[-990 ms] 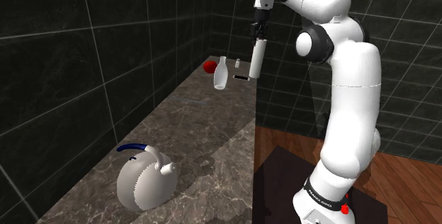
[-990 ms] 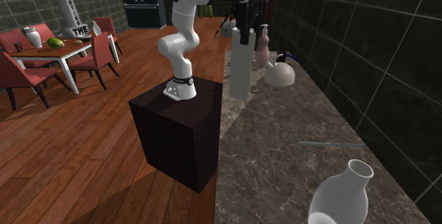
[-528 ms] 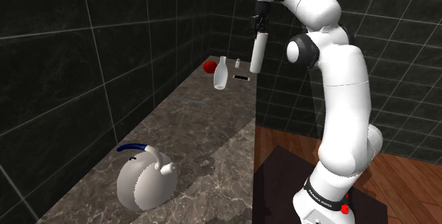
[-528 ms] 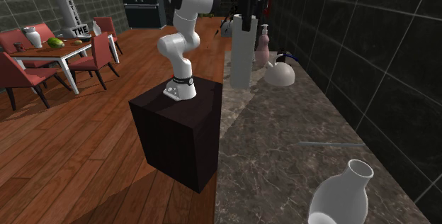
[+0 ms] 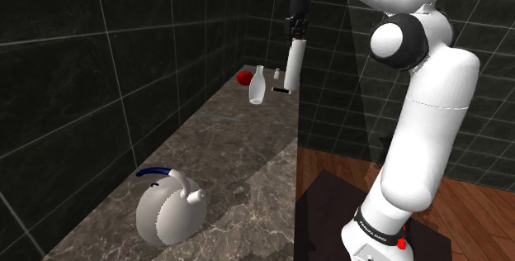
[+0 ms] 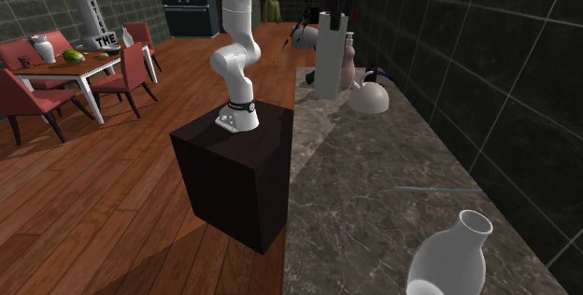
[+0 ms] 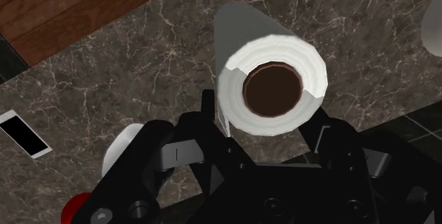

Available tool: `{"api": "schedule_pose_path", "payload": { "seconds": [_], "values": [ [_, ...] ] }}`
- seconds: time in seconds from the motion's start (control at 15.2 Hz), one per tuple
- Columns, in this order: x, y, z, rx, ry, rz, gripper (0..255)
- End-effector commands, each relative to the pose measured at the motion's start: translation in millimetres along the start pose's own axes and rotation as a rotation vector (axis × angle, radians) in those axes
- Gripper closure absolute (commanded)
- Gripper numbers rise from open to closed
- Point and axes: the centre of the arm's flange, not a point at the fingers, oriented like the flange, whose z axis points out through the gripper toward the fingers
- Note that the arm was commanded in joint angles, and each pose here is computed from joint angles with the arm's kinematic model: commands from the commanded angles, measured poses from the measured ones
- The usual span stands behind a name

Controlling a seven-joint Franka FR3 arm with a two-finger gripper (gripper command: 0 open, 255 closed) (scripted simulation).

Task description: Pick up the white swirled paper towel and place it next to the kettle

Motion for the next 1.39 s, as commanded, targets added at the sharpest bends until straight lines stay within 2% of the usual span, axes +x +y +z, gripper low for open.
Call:
{"api": "schedule_pose_path", "payload": {
  "seconds": [0.0, 1.32],
  "values": [
    [-6, -25, 0, -0.001, 0.000, 0.001, 255],
    [-66, -282, -2, -0.001, 0.000, 0.001, 255]
  ]
}}
